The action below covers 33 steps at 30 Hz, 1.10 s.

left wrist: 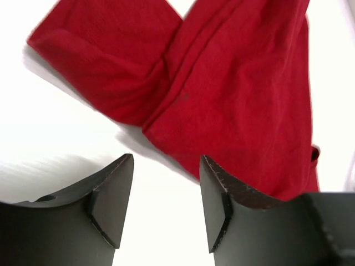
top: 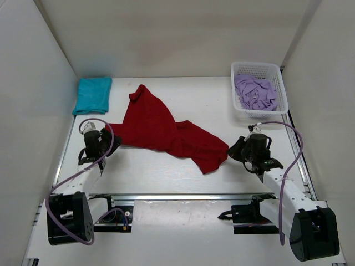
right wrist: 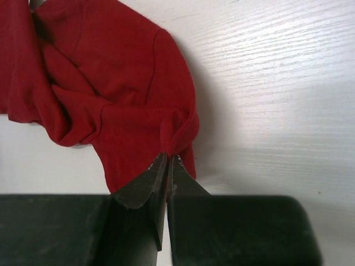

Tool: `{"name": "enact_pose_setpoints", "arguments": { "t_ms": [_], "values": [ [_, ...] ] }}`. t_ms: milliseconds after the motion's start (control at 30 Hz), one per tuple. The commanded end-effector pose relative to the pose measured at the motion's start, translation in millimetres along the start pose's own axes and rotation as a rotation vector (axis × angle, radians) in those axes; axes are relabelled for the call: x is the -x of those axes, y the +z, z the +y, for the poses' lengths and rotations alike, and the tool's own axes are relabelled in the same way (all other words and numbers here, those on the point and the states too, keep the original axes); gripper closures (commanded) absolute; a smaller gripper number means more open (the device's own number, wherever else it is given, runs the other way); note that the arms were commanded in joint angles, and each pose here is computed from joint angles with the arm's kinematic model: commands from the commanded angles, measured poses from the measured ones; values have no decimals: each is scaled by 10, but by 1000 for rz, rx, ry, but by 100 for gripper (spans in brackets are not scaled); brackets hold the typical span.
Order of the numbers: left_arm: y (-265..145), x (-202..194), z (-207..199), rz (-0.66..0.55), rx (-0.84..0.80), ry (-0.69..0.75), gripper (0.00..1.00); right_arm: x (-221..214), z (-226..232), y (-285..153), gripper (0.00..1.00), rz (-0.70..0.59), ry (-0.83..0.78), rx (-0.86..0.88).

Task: Fold and stack the t-shirts
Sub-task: Flatten out the tshirt

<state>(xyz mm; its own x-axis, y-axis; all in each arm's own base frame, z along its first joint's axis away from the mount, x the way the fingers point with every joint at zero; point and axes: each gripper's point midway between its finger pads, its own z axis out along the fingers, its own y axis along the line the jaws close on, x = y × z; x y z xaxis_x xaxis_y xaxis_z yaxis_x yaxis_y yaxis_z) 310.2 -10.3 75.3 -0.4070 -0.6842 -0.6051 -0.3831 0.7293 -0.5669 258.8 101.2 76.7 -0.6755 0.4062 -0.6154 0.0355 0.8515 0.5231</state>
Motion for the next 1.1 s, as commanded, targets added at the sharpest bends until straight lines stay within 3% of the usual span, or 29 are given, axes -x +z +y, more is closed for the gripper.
{"name": "enact_pose_setpoints", "arguments": {
  "t_ms": [0, 200, 767, 1000, 1067],
  "values": [
    [87, 212, -92, -77, -50, -59, 38, 24, 119, 25, 100, -12, -31, 58],
    [222, 187, -141, -60, -75, -98, 48, 39, 134, 17, 100, -11, -37, 61],
    [369, -32, 36, -8, 37, -88, 52, 66, 168, 11, 100, -21, -37, 80],
    [404, -22, -38, -15, 5, -109, 51, 49, 172, 18, 100, -17, -39, 82],
    [406, -40, -34, -12, 9, -107, 56, 44, 137, 25, 100, -19, -35, 72]
  ]
}}
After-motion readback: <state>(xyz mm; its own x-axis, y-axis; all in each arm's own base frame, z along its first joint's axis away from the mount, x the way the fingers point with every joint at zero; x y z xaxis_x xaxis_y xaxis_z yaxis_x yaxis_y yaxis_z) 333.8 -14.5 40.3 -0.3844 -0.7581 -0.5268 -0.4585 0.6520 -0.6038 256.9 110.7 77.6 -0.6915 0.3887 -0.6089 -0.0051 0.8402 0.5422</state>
